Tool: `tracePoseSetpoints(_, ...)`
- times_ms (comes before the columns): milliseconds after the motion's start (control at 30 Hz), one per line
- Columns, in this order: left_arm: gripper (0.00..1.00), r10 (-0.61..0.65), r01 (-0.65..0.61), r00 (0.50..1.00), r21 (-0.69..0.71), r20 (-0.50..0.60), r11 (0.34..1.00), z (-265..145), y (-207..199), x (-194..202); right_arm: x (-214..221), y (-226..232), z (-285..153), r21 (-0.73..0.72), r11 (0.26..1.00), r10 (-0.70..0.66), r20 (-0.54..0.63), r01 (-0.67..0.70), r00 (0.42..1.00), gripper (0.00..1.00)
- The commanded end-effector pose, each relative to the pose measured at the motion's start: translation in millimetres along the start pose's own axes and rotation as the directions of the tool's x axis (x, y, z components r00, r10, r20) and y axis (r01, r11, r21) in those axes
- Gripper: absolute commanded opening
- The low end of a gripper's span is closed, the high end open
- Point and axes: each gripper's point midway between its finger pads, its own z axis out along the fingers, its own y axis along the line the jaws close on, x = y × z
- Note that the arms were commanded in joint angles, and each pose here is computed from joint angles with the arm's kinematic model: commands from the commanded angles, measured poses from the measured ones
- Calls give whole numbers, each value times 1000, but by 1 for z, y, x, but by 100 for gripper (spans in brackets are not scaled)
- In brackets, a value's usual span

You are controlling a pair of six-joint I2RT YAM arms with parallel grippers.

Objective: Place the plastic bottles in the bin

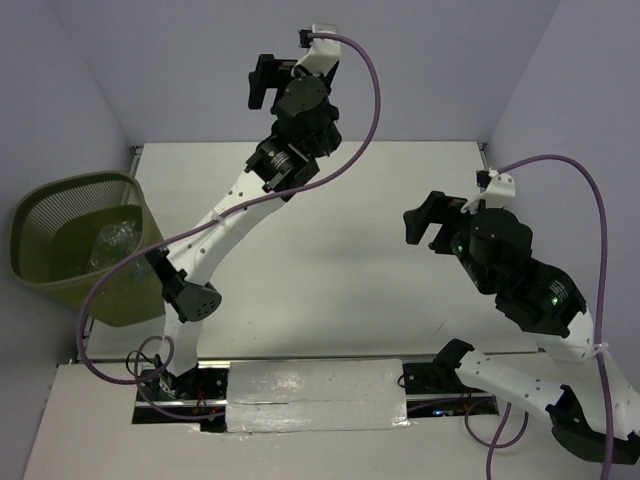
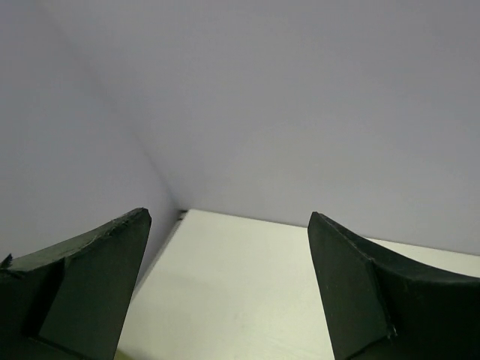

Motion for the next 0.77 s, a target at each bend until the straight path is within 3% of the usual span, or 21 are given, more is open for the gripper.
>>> tracePoseSetpoints(0,99,-111,110,994,204,-4,973,-14,0,-11,4,-1,3,18,1000,3,-15,-2,1000,100)
tracePoseSetpoints(100,99,-164,179,984,336,-73,925,-30,-5,-3,9,0,7,24,1000,-4,-42,5,999,100)
tracePoseSetpoints(133,99,-198,227,974,425,-113,876,-40,-23,4,12,1,11,28,1000,-6,-57,7,998,100)
tracePoseSetpoints(200,99,-210,254,967,510,-144,822,-55,-20,4,15,2,13,36,999,-4,-67,7,998,100)
tracePoseSetpoints(367,99,-109,270,958,714,-264,646,-101,-47,41,22,-5,23,107,994,8,-84,1,996,100)
tracePoseSetpoints(467,99,-81,308,943,751,-323,584,-119,-47,56,26,-6,28,134,991,10,-98,3,995,100)
tracePoseSetpoints(733,99,-41,387,900,752,-434,534,-141,-41,99,36,-12,30,160,987,28,-109,-10,994,100)
